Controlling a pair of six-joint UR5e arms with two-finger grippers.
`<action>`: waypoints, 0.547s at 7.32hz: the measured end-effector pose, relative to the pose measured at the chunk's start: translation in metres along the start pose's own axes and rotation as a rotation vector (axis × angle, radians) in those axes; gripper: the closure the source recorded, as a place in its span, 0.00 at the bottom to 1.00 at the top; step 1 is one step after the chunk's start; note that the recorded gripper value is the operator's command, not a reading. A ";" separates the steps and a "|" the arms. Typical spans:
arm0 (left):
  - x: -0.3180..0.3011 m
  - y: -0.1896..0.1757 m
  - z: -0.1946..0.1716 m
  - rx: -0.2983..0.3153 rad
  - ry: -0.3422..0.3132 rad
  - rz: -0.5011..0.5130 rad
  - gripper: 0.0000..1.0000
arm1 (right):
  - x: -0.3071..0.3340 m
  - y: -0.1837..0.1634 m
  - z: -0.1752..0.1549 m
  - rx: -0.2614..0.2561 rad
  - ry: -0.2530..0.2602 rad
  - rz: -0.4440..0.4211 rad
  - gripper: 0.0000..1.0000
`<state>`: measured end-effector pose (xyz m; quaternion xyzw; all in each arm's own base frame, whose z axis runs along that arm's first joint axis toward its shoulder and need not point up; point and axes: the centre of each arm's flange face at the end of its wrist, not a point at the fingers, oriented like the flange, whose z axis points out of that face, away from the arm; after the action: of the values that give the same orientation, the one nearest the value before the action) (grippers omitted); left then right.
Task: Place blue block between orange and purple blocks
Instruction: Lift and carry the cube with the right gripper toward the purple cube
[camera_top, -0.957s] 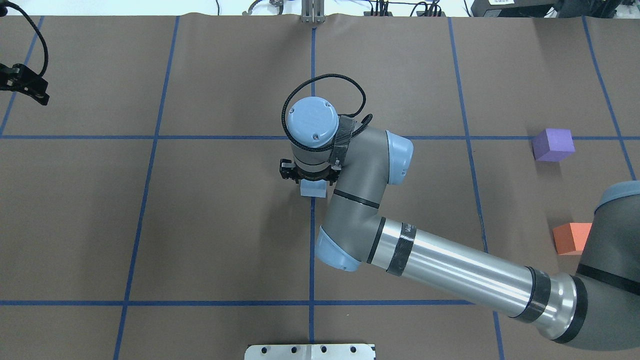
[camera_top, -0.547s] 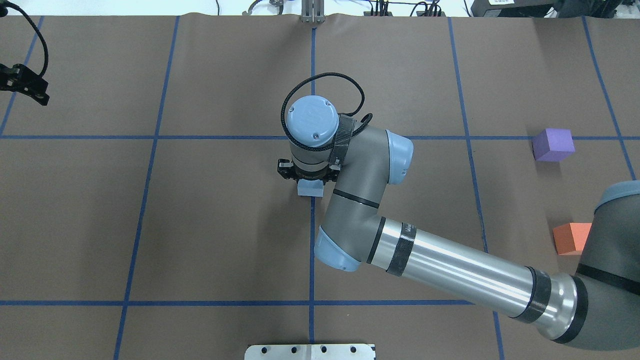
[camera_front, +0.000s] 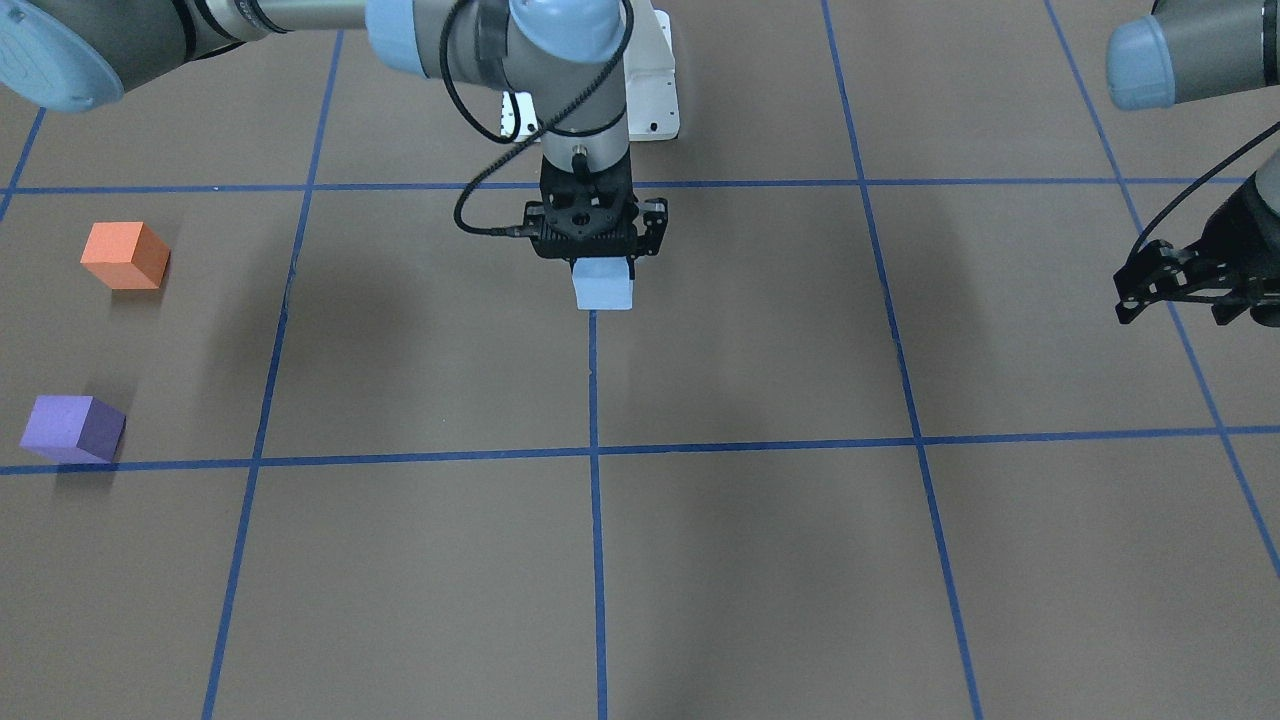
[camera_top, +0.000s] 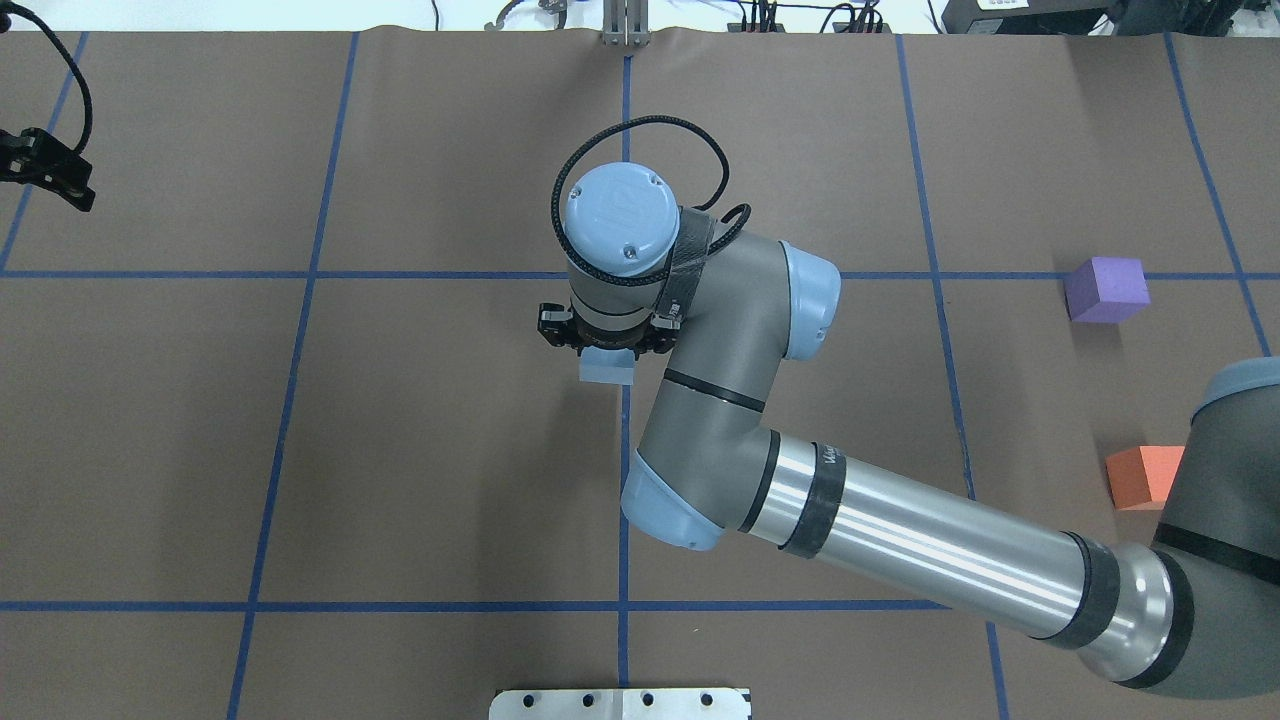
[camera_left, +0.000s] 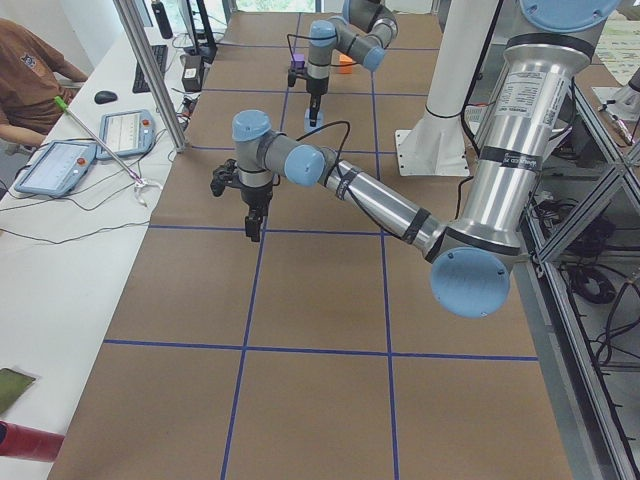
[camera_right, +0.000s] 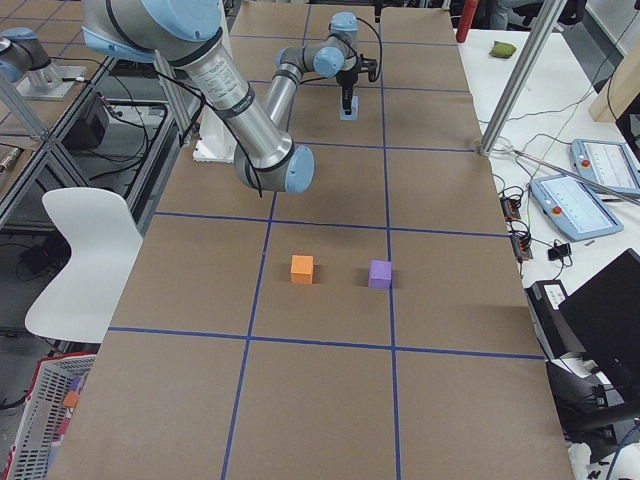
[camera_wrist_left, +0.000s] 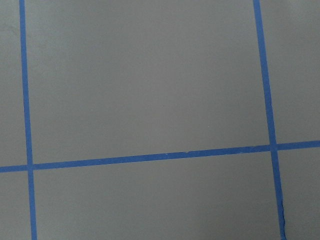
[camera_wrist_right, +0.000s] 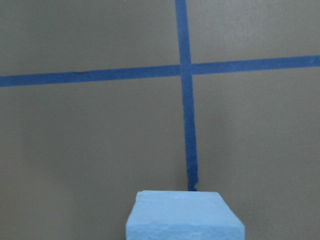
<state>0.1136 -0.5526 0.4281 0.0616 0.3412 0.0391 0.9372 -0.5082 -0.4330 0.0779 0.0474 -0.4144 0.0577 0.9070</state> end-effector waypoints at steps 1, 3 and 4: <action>-0.019 0.004 0.000 -0.002 -0.009 0.034 0.00 | 0.026 -0.010 -0.052 0.022 0.003 0.014 1.00; -0.074 0.012 -0.004 -0.006 -0.032 0.074 0.00 | 0.132 -0.055 -0.113 0.035 0.020 -0.009 1.00; -0.109 0.016 -0.005 -0.017 -0.022 0.088 0.00 | 0.197 -0.073 -0.118 0.017 0.046 -0.069 1.00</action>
<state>0.0266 -0.5494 0.4962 0.0692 0.3275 0.0824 0.9387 -0.2819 -0.4764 0.1475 0.0682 -0.3910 0.0311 0.9173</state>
